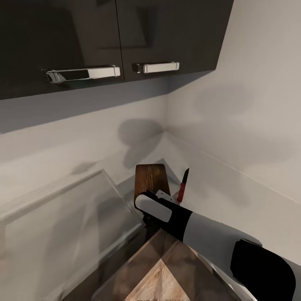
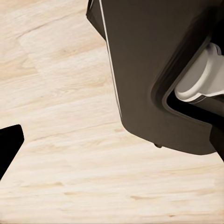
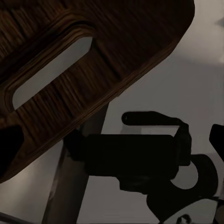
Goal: In the kitchen, take the Vidalia onion out of the sink, dice it on the chopping board with the paring knife, put the diced onion into the bowl on the countertop, then place both the paring knife and the chopping board into the sink.
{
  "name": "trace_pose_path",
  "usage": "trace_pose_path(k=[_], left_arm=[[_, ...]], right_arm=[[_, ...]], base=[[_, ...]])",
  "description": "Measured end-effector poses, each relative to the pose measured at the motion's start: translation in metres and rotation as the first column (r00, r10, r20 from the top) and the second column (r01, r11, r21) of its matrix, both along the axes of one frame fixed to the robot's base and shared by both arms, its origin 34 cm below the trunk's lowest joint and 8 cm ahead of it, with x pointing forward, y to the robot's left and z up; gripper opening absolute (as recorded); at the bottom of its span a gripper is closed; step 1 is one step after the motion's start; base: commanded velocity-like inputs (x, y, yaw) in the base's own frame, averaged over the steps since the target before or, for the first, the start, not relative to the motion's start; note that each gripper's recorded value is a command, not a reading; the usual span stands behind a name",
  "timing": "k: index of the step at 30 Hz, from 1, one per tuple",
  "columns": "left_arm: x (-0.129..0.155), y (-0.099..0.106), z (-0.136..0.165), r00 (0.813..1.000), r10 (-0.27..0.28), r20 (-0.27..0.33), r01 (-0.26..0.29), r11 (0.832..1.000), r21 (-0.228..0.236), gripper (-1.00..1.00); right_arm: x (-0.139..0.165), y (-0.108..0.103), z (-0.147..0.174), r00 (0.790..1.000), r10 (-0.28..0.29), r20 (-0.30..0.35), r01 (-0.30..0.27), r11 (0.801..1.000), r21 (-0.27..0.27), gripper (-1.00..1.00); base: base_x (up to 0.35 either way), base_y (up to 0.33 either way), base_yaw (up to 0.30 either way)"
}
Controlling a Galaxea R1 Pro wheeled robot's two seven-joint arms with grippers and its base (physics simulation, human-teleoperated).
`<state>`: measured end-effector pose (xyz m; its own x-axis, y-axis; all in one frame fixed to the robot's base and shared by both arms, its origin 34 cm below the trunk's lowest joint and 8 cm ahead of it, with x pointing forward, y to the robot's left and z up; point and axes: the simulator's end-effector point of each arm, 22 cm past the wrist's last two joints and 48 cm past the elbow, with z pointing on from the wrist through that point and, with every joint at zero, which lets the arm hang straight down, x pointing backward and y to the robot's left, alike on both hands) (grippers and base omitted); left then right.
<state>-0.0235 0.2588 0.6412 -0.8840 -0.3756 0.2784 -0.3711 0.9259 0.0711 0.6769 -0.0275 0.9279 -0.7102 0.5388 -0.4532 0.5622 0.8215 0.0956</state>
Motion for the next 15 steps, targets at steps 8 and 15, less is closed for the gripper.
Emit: trace_pose_path(k=[8, 15], left_arm=[[-0.0044, 0.0000, 0.0017, 1.000, 0.000, -0.012, 0.000, 1.000, 0.000, 1.00], [-0.0083, -0.0011, 0.0032, 1.000, 0.000, -0.023, 0.000, 1.000, -0.001, 1.00]], right_arm=[[-0.0007, 0.0002, -0.0068, 1.000, 0.001, -0.011, -0.001, 1.000, 0.001, 1.00], [-0.0021, 0.0093, -0.0065, 1.000, 0.021, -0.010, -0.021, 1.000, 0.020, 1.00]], base=[[0.000, 0.000, 0.000], [0.000, 0.000, 0.000]])
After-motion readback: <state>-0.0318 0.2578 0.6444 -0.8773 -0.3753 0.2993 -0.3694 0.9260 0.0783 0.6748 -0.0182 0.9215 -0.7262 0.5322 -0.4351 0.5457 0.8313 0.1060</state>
